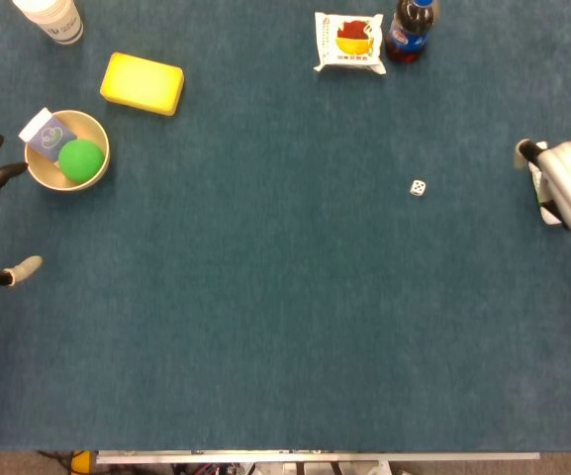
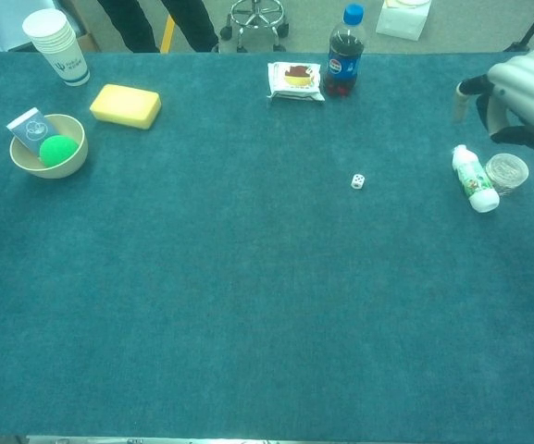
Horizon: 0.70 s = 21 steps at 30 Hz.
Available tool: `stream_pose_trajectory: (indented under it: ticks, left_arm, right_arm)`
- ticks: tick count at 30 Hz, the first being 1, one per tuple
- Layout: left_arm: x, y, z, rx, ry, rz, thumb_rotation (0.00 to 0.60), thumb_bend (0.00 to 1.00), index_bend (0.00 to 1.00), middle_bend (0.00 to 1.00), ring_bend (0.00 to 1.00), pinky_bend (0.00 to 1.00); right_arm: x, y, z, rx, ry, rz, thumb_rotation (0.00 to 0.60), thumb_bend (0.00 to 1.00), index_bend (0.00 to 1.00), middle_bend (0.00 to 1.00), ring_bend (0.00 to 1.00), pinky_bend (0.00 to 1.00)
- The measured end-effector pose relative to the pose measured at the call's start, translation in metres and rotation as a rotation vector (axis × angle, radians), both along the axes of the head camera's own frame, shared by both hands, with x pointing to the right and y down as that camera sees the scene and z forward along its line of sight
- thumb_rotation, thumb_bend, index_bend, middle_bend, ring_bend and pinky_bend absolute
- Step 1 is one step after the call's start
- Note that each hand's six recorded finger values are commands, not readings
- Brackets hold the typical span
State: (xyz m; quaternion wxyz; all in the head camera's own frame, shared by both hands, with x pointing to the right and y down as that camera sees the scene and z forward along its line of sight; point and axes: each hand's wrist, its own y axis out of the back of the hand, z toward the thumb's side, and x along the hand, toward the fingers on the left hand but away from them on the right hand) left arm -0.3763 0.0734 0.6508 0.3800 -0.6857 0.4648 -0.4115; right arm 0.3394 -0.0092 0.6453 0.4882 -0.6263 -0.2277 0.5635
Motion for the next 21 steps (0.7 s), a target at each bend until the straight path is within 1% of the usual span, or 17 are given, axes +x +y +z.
stream_pose_trajectory:
  ticks: [7, 21]
  left_arm:
    - [0.000, 0.000, 0.000, 0.002, 0.003, -0.002, 0.600, 0.00, 0.15, 0.00, 0.00, 0.04]
    - [-0.002, 0.002, 0.000, 0.000, 0.010, -0.004, 0.600, 0.00, 0.15, 0.00, 0.00, 0.04]
  right_arm:
    - [-0.023, -0.008, 0.012, -0.047, 0.046, -0.032, 0.600, 1.00, 0.43, 1.00, 1.00, 1.00]
    - [-0.055, -0.013, 0.043, -0.122, 0.076, -0.090, 0.600, 1.00, 0.43, 1.00, 1.00, 1.00]
